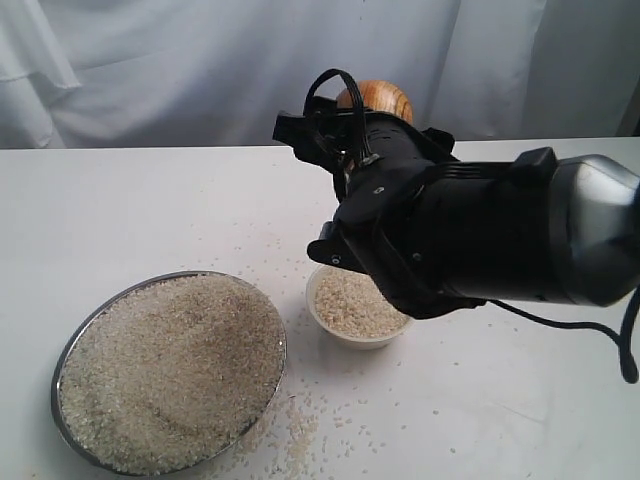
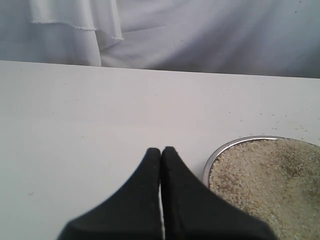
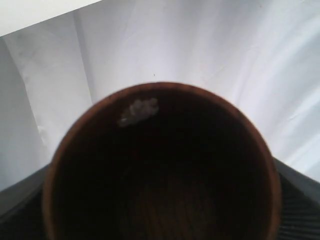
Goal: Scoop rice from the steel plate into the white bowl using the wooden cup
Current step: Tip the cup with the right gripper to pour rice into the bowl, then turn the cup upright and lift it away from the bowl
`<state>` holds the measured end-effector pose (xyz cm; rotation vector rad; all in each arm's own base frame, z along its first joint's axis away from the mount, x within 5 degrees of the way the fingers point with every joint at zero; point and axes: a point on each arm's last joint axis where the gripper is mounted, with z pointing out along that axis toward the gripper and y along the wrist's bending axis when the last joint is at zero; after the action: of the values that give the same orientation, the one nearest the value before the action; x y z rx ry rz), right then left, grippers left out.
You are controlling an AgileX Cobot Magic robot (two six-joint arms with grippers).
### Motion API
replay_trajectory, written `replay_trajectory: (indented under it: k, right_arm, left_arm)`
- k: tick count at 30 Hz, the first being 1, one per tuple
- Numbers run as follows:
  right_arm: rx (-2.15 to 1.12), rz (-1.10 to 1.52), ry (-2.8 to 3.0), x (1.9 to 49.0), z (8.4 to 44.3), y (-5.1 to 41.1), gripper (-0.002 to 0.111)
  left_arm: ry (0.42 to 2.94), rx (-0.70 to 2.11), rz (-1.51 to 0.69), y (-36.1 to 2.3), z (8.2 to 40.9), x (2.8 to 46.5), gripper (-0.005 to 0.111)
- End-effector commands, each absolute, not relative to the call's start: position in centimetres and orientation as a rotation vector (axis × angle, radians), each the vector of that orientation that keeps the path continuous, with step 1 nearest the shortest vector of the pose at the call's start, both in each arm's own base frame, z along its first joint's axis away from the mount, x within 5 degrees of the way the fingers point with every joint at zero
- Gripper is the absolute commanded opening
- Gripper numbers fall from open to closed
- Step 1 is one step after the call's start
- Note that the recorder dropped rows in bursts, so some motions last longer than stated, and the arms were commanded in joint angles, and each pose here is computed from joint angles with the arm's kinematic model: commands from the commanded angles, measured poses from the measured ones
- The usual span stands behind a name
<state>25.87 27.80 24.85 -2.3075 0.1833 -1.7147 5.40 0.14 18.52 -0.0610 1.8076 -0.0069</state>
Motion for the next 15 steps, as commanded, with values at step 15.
replay_trajectory:
  k: [15]
  right_arm:
    - [-2.09, -1.042, 0.985, 28.7, 23.2, 25.1, 0.0]
  left_arm:
    - [1.801, -0.064, -0.007, 0.1, 18.4, 5.4, 0.0]
